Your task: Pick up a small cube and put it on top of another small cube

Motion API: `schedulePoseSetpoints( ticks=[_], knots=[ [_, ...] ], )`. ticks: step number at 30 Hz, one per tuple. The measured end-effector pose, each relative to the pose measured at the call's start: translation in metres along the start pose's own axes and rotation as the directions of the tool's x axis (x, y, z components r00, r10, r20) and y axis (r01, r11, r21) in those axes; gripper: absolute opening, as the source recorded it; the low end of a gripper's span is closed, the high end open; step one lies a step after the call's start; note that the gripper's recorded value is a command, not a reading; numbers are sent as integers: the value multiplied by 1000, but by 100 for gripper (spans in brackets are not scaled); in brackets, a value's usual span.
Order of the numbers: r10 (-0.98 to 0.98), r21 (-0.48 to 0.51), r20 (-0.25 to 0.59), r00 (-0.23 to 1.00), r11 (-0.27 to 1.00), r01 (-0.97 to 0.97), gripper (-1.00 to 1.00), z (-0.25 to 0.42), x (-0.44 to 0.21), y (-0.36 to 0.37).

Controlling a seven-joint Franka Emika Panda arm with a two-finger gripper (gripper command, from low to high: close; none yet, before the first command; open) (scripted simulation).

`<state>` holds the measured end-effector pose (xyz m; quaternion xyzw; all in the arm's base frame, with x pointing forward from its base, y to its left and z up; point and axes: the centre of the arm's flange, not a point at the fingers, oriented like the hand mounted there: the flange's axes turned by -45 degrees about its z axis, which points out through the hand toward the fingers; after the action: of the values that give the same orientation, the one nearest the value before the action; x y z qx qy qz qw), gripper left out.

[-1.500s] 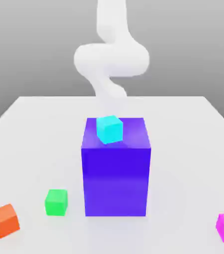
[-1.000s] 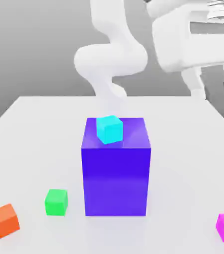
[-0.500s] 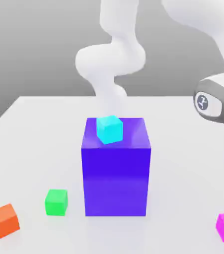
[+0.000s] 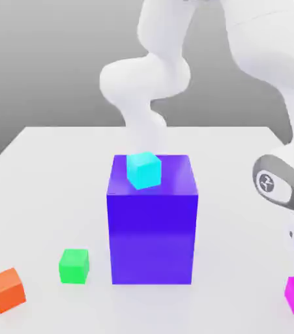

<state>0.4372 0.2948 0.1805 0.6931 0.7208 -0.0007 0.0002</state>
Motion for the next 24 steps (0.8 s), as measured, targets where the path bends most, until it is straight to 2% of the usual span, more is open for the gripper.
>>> schedulePoseSetpoints(
  ticks=[5,11,17,24],
  knots=[
    [201,30,-28,979,979,-200,-100,-15,-29,8],
    [464,69,-52,884,885,-460,-100,-23,-70,19],
    [688,106,-62,723,725,-681,-100,-33,-111,27],
    [881,140,-58,470,473,-870,-100,-48,-159,32]
  ],
)
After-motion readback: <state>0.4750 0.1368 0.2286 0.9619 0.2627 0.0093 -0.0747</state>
